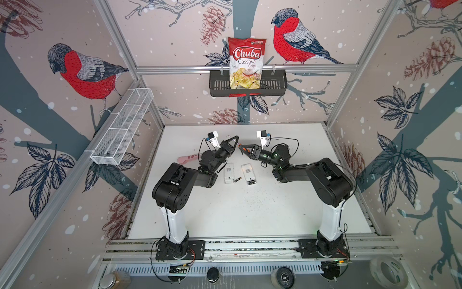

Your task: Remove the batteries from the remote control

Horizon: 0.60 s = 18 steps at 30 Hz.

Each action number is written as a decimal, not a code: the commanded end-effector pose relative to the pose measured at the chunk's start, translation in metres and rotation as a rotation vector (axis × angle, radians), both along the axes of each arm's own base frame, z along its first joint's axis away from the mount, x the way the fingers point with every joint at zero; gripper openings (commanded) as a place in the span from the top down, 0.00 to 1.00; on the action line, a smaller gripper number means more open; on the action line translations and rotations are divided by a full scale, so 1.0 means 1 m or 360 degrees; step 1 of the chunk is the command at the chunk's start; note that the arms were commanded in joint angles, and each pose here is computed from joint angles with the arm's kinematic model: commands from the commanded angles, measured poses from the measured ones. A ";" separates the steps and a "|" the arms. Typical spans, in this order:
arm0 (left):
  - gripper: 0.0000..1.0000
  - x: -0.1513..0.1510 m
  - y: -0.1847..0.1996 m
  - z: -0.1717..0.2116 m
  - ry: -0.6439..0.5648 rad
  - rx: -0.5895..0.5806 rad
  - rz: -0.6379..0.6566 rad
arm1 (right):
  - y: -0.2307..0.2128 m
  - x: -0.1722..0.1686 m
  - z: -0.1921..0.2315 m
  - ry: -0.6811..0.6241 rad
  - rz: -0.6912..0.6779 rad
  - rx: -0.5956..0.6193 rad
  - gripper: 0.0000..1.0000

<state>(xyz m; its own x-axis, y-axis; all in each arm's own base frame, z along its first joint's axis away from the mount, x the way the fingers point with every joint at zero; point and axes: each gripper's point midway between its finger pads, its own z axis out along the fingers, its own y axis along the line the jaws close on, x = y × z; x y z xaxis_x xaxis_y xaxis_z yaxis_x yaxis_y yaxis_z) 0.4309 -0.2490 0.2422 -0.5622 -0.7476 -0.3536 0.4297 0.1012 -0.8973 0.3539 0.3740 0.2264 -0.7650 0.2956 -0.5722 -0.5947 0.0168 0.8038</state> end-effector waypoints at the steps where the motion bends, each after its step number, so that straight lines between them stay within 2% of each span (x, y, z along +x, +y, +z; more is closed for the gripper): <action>1: 1.00 -0.005 0.004 0.017 -0.0095 -0.0057 -0.0003 | 0.002 -0.001 0.006 -0.0046 -0.0008 0.0007 0.37; 8: 1.00 -0.005 0.012 0.018 -0.0105 -0.0088 0.0029 | 0.001 -0.003 0.008 -0.0043 -0.0036 0.0019 0.37; 18: 1.00 -0.010 0.021 0.013 -0.0093 -0.0148 0.0072 | 0.005 -0.002 0.013 -0.0029 -0.0042 0.0054 0.48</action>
<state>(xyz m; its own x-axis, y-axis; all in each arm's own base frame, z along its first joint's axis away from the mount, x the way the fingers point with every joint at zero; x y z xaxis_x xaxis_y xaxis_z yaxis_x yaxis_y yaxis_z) 0.4268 -0.2345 0.2402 -0.5398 -0.7837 -0.3074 0.4213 0.0647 -0.9046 0.3517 0.3794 0.2264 -0.7707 0.3081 -0.5578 -0.5788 0.0276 0.8150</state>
